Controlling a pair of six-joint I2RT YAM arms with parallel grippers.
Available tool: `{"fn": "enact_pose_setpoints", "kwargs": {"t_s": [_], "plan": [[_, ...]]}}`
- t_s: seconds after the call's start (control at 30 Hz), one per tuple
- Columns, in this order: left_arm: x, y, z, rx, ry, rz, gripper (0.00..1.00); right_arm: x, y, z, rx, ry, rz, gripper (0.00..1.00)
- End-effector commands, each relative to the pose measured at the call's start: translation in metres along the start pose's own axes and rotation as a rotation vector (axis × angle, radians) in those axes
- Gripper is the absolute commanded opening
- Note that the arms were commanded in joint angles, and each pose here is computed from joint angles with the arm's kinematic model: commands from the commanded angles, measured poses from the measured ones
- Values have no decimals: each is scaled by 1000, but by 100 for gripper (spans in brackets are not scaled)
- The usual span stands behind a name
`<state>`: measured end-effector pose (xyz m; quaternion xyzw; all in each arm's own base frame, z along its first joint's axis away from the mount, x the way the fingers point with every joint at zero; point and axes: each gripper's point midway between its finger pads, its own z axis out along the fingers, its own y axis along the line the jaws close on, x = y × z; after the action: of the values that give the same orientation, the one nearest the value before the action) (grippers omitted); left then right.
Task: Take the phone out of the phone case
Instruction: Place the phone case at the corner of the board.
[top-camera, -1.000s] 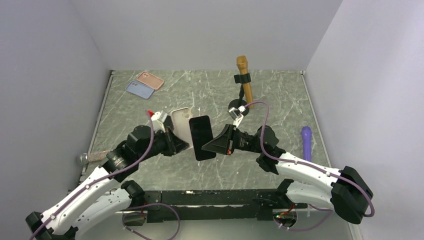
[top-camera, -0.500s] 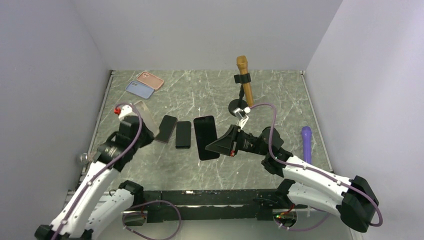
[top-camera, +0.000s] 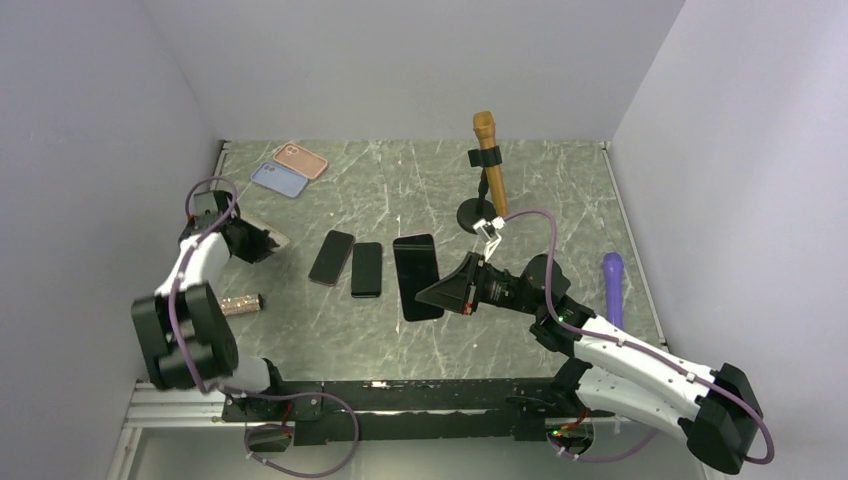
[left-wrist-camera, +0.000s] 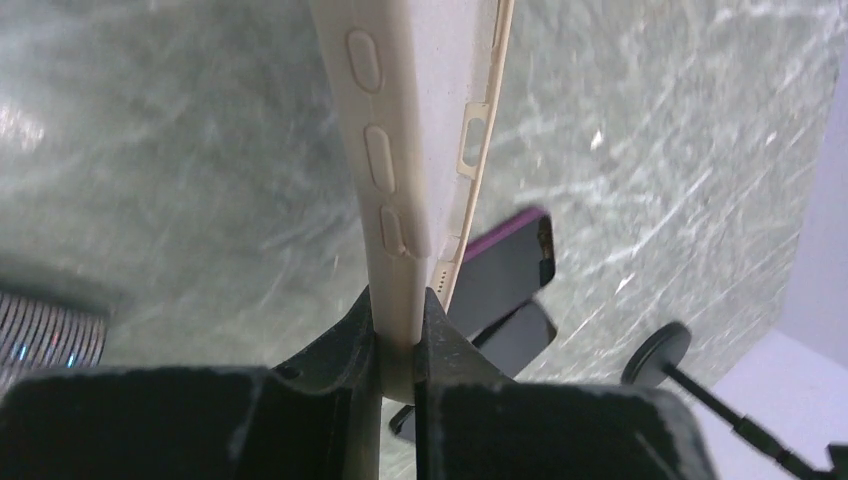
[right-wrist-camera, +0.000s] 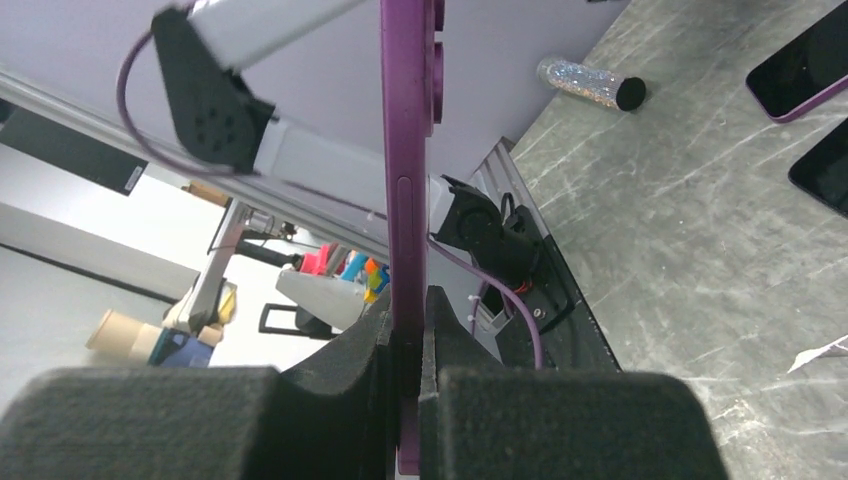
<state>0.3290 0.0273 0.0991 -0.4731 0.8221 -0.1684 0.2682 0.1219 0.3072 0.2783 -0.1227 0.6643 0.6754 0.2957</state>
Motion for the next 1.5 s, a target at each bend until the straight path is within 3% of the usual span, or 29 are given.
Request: {"fn": "enact_pose_setpoints", "kwargs": {"t_s": [0.0, 0.1, 0.37, 0.9, 1.0, 1.13, 1.3, 1.33, 1.47], "plan": [[-55, -41, 27, 102, -28, -51, 0, -30, 38, -1, -74, -88, -93, 0], [-65, -27, 61, 60, 51, -108, 0, -32, 40, -2, -66, -93, -100, 0], [-96, -42, 116, 126, 69, -95, 0, -37, 40, -3, -34, -100, -108, 0], [-82, -72, 158, 268, 192, -211, 3, -33, 29, 4, -23, -88, -77, 0], [-82, -77, 157, 290, 212, -214, 17, -31, 27, 3, -23, -84, -70, 0], [-84, -79, 142, 300, 191, -202, 57, -29, 23, 2, -12, -82, -61, 0], [-67, -82, 105, 312, 221, -269, 94, -26, 15, 7, 6, -64, -39, 0], [-67, -80, 96, 292, 210, -262, 98, -25, 13, 9, 10, -58, -33, 0], [-73, -60, 59, 118, 116, -177, 99, -21, 1, 16, 44, -25, -4, 0]]}}
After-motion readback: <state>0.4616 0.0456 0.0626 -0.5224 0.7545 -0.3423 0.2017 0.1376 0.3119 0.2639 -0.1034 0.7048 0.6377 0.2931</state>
